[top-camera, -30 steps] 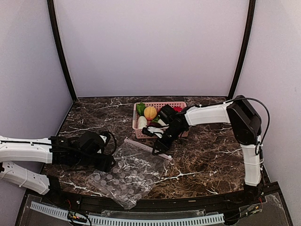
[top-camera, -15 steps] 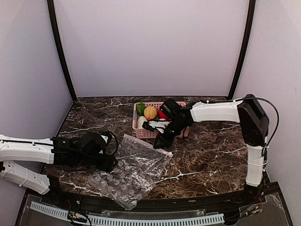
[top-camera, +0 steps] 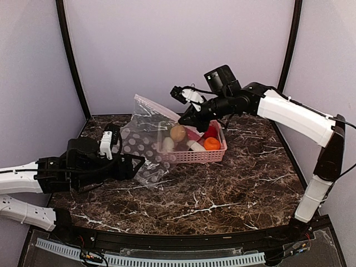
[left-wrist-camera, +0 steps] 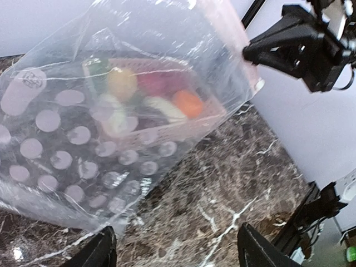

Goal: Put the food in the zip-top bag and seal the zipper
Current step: Pick up the zipper food storage bag from the center of the board, then open the zipper food storage bag at the center of the board.

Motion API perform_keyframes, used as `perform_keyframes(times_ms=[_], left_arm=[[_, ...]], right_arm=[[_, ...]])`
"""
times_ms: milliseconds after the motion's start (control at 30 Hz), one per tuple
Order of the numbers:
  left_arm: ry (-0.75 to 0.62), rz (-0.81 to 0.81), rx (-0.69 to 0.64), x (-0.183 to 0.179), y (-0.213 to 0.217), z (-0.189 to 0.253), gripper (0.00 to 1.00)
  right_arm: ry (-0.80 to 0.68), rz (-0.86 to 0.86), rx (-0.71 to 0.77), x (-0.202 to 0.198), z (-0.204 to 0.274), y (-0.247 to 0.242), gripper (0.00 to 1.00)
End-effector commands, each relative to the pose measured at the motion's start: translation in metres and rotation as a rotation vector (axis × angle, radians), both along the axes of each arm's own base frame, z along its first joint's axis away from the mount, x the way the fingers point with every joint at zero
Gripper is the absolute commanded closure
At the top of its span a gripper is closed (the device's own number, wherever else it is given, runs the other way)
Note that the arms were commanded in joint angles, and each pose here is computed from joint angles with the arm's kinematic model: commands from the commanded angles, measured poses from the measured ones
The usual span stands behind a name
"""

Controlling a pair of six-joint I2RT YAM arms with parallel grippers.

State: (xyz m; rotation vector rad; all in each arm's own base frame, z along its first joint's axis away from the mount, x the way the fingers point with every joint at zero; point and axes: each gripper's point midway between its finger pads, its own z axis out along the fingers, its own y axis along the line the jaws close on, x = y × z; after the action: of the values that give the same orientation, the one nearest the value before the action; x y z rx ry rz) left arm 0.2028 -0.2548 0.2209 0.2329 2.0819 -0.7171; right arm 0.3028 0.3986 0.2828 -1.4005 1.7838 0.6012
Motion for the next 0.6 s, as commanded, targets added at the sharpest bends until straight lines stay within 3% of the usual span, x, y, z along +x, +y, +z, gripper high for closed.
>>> perform_keyframes(times_ms=[0,100,267,567], left_arm=[[-0.110,0.013,-0.168,0.003,-0.008,0.046,0.24],[-0.131,0.069,-0.259,0.004,-0.003,0.058,0.20],[-0.079,0.222,-0.347,0.013,0.013,0.040,0.19],[0.107,0.417,-0.296,0.015,0.036,-0.010,0.28]], right_arm=[[-0.015,0.071,-0.074,-0.026,-0.022,0.021,1.00],[-0.034,0.137,-0.138,-0.053,-0.048,0.039,1.00],[-0.044,0.200,-0.178,-0.087,-0.067,0.069,1.00],[-0.054,0.202,-0.165,-0.100,-0.063,0.095,1.00]])
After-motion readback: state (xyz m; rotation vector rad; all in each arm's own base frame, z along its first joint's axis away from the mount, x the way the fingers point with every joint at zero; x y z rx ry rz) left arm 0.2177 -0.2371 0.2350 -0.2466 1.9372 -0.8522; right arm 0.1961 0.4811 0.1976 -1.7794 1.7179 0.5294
